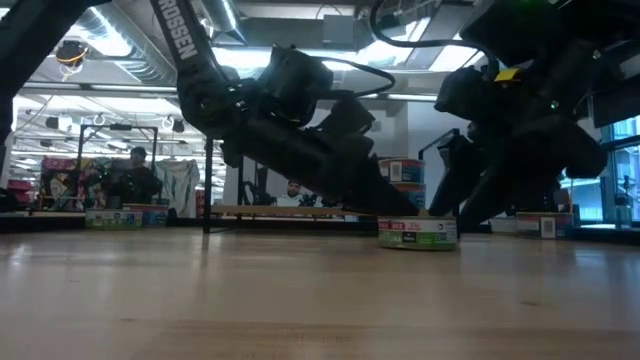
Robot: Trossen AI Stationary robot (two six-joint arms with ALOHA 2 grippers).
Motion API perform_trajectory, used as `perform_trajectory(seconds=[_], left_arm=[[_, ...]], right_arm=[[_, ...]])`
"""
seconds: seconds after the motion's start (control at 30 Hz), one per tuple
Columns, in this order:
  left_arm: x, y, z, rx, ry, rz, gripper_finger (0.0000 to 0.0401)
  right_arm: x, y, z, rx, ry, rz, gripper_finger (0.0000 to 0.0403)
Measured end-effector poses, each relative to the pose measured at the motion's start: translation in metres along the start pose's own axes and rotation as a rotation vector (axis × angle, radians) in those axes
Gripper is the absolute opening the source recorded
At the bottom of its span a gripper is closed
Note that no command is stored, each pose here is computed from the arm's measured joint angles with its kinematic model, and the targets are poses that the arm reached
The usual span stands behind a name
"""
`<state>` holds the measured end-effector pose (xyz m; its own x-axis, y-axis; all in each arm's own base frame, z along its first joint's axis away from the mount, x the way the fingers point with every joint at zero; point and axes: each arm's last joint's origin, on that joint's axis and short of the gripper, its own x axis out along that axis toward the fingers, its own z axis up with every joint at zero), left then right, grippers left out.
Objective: Stack canned seafood by type on shelf
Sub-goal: Put the green and white tuna can on the shelf
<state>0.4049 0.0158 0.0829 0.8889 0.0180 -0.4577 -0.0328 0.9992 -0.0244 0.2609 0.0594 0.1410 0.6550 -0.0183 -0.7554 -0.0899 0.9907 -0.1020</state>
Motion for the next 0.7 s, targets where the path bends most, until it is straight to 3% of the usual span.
perform_trajectory(seconds=[0.2,0.3,0.53,0.7], left_arm=[[0.000,0.003,-0.002,-0.045,0.012,-0.016,0.0264],[0.000,0.010,-0.002,-0.141,0.019,-0.083,0.0264],[-0.004,0.026,-0.007,-0.219,0.024,-0.082,0.0264],[-0.004,0.025,-0.007,-0.194,0.016,-0.083,0.0264]], right_arm=[[0.000,0.002,0.001,-0.044,-0.011,-0.042,0.0294],[-0.002,0.007,0.001,-0.103,-0.018,-0.099,0.0294],[-0.004,0.018,-0.003,-0.254,0.007,-0.204,0.0294],[-0.005,0.018,-0.004,-0.335,0.025,-0.285,0.0294]])
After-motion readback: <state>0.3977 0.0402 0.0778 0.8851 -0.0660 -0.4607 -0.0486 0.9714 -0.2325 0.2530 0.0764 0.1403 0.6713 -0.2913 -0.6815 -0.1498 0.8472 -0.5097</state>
